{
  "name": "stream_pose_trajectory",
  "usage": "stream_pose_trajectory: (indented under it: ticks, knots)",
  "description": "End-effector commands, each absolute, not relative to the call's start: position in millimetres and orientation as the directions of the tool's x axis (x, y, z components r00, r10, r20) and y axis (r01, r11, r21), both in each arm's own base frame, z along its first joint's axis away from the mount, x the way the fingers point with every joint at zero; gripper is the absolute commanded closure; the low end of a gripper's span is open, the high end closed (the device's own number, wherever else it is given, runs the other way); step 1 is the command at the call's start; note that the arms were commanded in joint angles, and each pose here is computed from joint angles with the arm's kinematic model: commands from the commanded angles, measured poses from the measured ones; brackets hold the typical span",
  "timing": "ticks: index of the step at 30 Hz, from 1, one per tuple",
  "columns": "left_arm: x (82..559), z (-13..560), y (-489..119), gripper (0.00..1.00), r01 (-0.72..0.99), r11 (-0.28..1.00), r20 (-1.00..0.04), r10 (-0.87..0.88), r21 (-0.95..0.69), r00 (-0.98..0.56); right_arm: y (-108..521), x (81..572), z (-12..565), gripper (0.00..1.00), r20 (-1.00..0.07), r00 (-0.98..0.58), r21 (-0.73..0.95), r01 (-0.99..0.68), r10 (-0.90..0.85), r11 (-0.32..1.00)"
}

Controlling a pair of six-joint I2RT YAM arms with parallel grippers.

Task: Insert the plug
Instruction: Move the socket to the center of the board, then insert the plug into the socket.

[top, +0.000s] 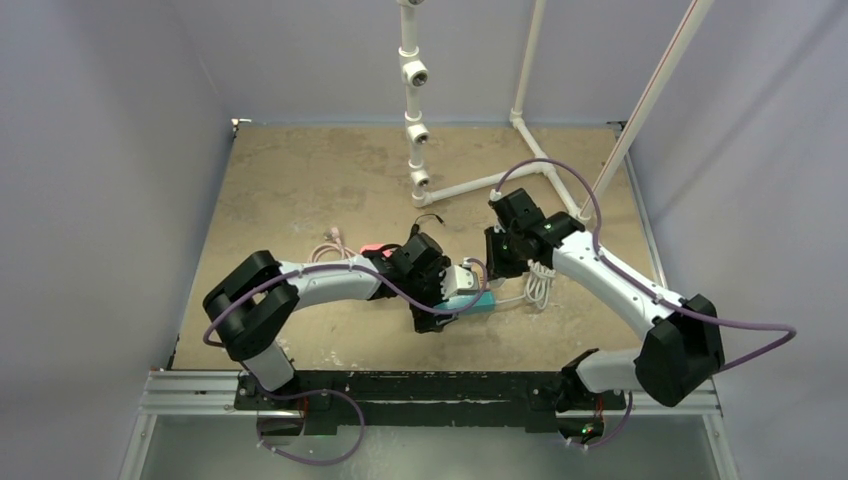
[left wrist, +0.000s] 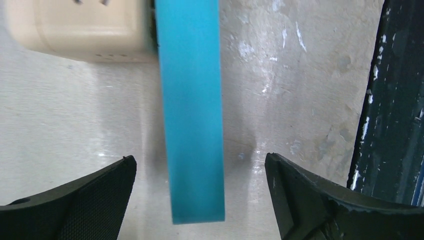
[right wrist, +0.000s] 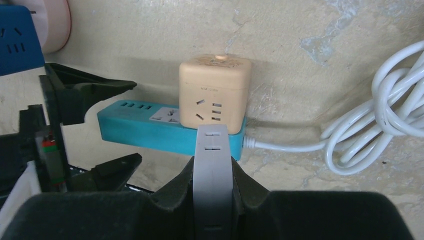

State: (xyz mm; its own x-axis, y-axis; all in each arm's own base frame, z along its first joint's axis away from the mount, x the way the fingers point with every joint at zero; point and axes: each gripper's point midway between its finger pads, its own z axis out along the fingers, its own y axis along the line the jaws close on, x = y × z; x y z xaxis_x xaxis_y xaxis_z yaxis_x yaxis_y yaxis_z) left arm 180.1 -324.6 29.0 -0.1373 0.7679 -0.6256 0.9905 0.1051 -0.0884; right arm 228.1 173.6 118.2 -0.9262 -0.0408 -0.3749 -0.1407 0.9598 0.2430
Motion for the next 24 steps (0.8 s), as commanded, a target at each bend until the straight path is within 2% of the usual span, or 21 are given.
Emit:
stream_pose_trajectory:
  ticks: [1,7,17,24]
  knots:
    - [200,71,-340,0.01,0.989,0.144,-0.729,0.679,0.011,-0.091,174,237,117,1.00,-0.403,-0.914,0.213,-0.139,-0.043,0.967]
    - [208,76,-348,0.01,0.990,0.128,-0.752,0.657,0.055,-0.043,174,247,111,1.00,-0.417,-0.907,0.184,-0.149,-0.060,0.971]
    - [205,58,-340,0.22,0.994,0.025,-0.713,0.699,0.105,0.058,180,257,104,1.00,-0.423,-0.903,0.178,-0.167,-0.078,0.970]
    - [206,55,-341,0.28,0.995,0.030,-0.712,0.701,0.092,0.044,181,257,102,1.00,-0.423,-0.904,0.191,-0.164,-0.069,0.968]
